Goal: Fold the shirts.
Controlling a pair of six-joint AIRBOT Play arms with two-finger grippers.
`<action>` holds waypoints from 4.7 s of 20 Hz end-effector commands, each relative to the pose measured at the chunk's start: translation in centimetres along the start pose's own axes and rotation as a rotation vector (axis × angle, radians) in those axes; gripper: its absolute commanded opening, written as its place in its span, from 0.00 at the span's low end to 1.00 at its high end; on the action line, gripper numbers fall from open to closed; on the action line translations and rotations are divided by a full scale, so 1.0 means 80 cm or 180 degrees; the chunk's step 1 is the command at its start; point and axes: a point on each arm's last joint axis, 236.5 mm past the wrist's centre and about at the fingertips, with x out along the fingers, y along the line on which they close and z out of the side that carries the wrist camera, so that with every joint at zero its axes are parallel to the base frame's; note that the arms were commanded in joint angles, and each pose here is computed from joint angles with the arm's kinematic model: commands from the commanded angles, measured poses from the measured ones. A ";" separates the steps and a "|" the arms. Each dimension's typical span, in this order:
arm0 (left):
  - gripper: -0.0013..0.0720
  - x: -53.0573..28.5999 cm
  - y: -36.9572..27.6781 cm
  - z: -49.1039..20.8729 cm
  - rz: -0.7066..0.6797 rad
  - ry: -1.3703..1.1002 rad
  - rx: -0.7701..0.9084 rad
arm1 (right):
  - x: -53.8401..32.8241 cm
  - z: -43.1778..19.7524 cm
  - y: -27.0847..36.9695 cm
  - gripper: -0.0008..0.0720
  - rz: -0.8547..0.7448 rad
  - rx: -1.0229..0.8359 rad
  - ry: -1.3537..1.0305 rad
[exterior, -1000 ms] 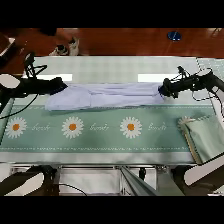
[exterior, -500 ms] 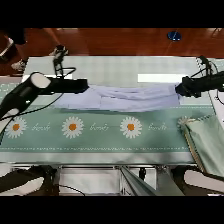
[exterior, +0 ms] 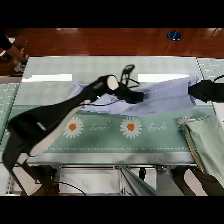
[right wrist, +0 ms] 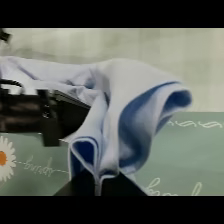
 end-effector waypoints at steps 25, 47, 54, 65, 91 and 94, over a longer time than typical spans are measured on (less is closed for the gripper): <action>0.04 -0.455 0.173 -0.158 0.0962 -0.2012 -0.1209 | 0.332 -0.047 0.308 0.05 0.1255 -0.0736 0.1012; 0.04 -0.434 0.196 -0.157 0.0910 -0.2207 -0.1323 | 0.104 -0.031 -0.112 0.58 -0.1088 0.0731 -0.0179; 0.04 -0.428 0.200 -0.158 0.0907 -0.2148 -0.1374 | 0.246 -0.129 -0.056 0.58 0.0112 0.1429 0.0807; 0.04 -0.428 0.201 -0.158 0.0908 -0.2148 -0.1376 | 0.347 -0.156 0.035 0.17 0.0596 0.0737 0.1752; 0.04 -0.435 0.202 -0.150 0.0916 -0.2262 -0.1356 | -0.186 0.060 -0.029 0.04 -0.1061 0.0999 -0.0238; 0.04 -0.434 0.202 -0.150 0.0916 -0.2257 -0.1355 | -0.247 0.026 -0.066 0.04 -0.1621 0.1372 -0.0518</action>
